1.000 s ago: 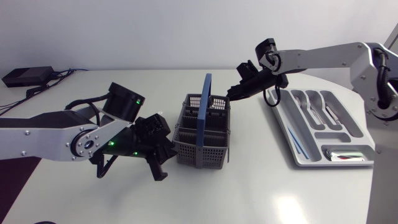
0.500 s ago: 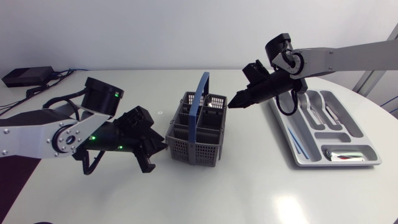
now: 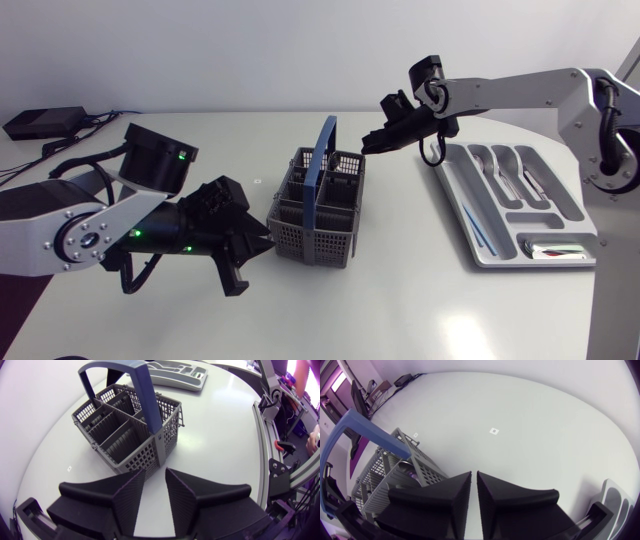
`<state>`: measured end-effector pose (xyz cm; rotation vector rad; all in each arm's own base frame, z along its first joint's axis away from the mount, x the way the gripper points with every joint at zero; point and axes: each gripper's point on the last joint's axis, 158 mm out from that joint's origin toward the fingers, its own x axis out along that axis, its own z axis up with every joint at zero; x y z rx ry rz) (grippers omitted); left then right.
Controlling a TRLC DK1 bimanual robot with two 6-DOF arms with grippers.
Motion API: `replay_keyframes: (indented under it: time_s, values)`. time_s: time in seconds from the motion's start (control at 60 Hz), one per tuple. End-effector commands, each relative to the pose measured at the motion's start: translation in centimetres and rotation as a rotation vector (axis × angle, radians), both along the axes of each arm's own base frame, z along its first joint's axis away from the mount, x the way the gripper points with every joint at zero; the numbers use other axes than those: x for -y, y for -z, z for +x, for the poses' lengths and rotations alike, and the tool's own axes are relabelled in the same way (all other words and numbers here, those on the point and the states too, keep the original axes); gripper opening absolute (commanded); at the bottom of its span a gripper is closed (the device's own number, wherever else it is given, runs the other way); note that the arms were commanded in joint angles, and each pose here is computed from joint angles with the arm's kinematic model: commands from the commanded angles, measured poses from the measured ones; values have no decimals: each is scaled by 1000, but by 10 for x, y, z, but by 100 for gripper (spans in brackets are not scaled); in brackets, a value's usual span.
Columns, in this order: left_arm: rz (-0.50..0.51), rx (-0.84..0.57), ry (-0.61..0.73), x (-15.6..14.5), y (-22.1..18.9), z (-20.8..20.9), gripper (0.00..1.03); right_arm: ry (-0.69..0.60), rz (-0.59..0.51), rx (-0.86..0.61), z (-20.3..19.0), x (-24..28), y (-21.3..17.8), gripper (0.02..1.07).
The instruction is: Unload the cutlery basket into the drawer organizer.
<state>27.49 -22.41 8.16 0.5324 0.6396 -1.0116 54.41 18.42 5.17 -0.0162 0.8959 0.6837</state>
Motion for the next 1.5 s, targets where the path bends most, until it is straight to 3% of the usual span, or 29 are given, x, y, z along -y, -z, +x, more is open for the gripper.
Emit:
replay_keyframes:
  time_s: [0.0, 0.45, 0.817, 1.483]
  values:
    - [12, -27, 13, -3, 10, -11, 33, -9, 17, -46, -3, -6, 7, 18]
    - [33, -22, -32, -30, 15, -9, 33, -164, 48, -96, -103, -41, -15, 18]
    - [70, -23, -93, -60, 32, 4, 33, -146, 23, -88, -90, -48, -4, 18]
    - [58, 6, -146, -63, 48, 56, 33, -271, -2, -139, -193, -58, -3, 18]
